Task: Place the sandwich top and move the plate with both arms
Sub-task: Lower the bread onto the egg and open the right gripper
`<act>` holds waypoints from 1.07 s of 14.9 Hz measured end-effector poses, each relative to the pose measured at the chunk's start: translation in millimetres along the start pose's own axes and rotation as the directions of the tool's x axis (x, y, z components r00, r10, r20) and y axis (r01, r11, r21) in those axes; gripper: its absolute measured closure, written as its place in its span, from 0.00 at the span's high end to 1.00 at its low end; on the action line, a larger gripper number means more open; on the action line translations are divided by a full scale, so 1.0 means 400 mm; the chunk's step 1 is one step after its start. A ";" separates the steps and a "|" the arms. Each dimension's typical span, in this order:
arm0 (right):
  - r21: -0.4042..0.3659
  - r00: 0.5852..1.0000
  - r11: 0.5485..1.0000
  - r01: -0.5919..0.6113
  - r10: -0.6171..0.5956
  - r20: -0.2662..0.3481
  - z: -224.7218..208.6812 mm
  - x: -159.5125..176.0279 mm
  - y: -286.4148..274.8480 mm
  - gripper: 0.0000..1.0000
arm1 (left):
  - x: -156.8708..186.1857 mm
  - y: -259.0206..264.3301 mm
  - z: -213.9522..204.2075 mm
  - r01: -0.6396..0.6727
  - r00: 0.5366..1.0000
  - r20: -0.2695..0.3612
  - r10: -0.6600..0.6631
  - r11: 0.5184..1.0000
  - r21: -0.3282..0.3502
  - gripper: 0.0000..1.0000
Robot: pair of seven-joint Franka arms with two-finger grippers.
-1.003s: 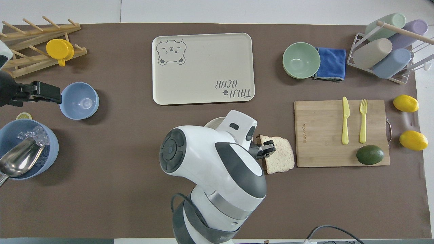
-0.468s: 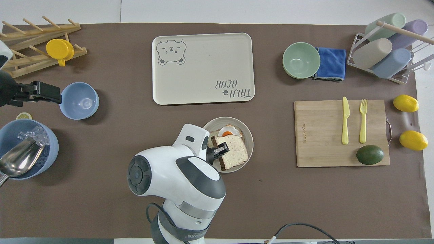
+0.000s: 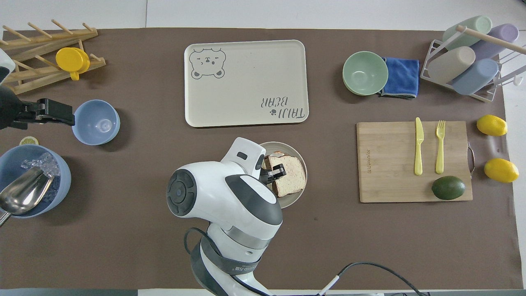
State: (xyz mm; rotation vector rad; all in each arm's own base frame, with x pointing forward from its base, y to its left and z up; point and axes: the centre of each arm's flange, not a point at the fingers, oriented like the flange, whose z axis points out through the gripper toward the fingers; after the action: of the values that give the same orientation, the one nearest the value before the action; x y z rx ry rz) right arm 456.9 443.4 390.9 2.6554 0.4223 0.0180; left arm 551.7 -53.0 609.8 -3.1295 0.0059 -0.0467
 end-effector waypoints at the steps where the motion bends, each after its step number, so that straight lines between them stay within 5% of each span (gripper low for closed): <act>1: 0.004 1.000 1.000 -0.017 0.017 0.001 0.004 0.006 -0.012 0.07 | 0.000 0.000 0.000 0.000 1.000 0.000 0.000 1.000 0.000 1.00; 16: 0.150 0.990 0.979 -0.135 0.139 -0.013 0.047 0.050 -0.102 0.07 | 0.000 0.000 0.000 0.000 1.000 0.000 0.000 1.000 0.000 1.00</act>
State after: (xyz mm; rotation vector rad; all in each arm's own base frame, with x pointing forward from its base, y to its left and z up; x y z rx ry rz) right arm 465.6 475.9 355.2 2.8297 0.2563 0.0627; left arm 551.7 -53.0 609.8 -3.1295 0.0059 -0.0465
